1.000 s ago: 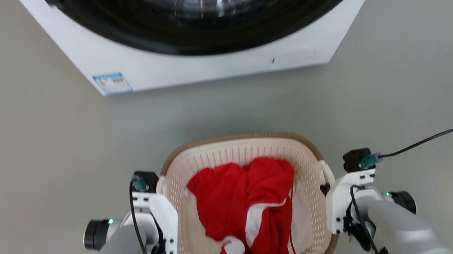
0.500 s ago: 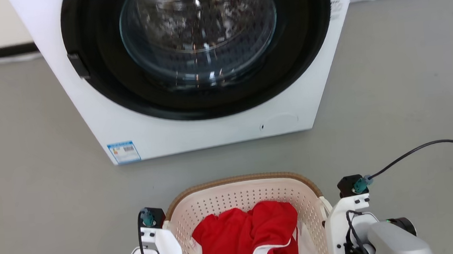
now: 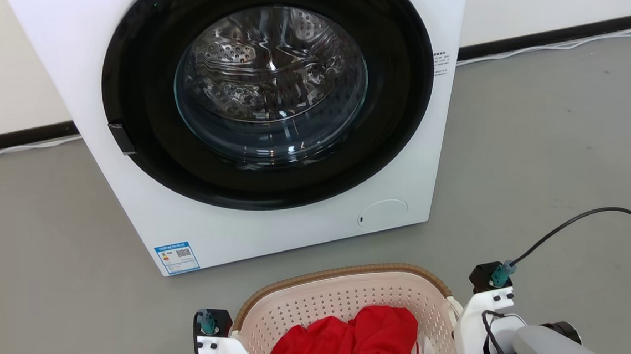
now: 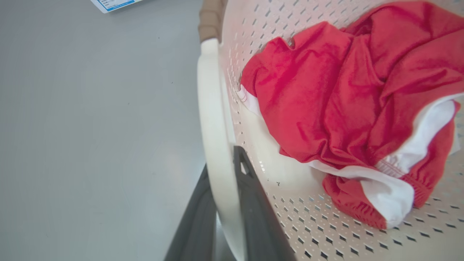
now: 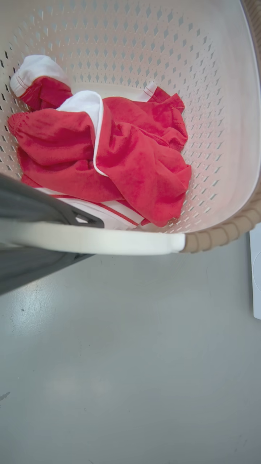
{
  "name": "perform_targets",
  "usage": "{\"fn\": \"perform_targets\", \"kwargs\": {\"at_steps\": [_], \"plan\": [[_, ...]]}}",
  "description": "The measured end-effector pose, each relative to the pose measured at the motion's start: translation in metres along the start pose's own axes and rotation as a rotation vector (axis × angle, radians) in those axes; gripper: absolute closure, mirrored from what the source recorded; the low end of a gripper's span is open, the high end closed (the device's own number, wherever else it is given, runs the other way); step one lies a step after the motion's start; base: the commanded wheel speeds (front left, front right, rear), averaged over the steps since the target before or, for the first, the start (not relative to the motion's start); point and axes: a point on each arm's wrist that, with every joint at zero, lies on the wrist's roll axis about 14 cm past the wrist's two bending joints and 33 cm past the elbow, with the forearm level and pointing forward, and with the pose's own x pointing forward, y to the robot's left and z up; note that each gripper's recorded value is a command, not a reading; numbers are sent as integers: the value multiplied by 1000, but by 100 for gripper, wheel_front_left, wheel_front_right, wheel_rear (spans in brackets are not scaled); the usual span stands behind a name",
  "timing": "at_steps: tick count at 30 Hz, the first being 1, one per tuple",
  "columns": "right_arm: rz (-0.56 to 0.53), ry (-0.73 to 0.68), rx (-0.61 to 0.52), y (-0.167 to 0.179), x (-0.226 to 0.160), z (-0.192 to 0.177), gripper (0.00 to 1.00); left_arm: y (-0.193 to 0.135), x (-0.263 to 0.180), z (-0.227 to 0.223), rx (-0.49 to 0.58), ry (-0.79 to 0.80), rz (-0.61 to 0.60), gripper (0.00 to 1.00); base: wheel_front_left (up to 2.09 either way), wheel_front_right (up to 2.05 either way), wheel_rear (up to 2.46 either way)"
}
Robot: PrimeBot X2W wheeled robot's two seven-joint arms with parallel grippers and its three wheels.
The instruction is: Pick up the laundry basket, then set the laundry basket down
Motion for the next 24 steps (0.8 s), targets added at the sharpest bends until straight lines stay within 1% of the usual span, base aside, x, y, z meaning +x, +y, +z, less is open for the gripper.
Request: {"fn": "perform_targets", "kwargs": {"at_steps": [12,24], "plan": [[4,1,-15,3,-4,1,100,-1,-5,2,8,-6,0,100,0,0,0],[9,16,-1,3,-4,-4,100,-3,-2,-3,26,30,-4,100,0,0,0]]}}
